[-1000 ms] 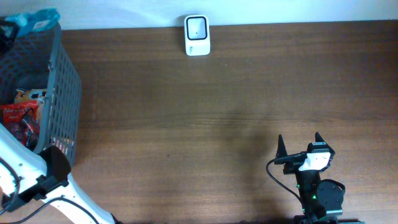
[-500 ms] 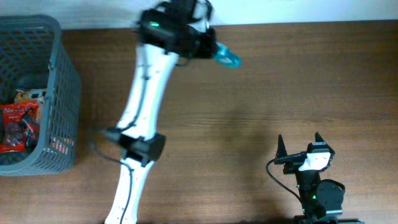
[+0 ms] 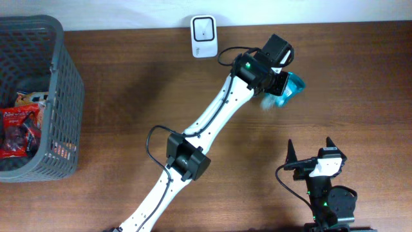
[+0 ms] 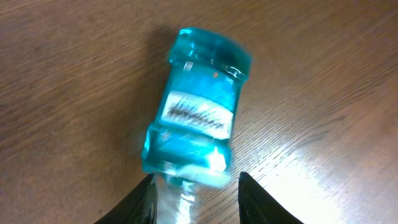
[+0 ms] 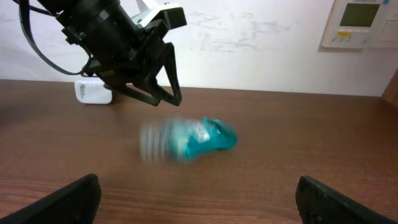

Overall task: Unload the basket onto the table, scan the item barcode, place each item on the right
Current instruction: 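Carry the bottle to the scanner, then set it down right of it, then reach the left gripper back into the basket and grasp a snack packet, then carry the dark snack packet past the scanner and drop it by the bottle, then grasp the red Original snack bag in the basket with the left gripper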

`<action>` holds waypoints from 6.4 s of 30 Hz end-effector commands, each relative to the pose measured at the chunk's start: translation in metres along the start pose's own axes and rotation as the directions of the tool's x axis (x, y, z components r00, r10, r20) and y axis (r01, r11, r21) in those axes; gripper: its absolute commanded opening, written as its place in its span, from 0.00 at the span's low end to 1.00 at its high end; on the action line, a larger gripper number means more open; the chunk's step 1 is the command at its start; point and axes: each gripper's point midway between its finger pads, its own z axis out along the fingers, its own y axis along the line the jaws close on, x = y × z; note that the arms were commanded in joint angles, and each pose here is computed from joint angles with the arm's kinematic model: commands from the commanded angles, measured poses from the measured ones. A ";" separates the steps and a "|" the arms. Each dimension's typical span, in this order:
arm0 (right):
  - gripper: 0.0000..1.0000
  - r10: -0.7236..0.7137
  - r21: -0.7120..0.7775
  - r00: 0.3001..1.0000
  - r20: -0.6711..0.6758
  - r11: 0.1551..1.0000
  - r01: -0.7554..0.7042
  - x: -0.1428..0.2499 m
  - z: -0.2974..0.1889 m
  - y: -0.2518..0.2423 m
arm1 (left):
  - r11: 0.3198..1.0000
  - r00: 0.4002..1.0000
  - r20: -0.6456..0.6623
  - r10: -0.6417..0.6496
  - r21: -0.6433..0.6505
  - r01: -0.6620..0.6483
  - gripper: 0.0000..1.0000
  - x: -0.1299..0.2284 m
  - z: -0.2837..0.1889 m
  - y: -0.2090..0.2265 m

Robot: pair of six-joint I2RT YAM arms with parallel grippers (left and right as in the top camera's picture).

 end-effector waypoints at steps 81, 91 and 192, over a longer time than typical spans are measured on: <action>0.99 0.004 -0.004 1.000 -0.006 1.000 -0.004 0.004 0.000 0.001 | 0.136 0.559 0.365 -0.745 -0.737 0.662 0.94 0.310 -0.461 0.516; 0.98 0.004 -0.004 1.000 -0.006 1.000 -0.004 0.004 0.000 0.001 | 0.268 0.652 0.323 -0.686 -0.721 0.639 0.55 0.335 -0.383 0.550; 0.99 0.004 -0.004 1.000 -0.006 1.000 -0.004 0.004 0.000 0.001 | 0.247 0.639 0.090 -0.764 -0.874 0.418 0.63 0.349 -0.383 0.599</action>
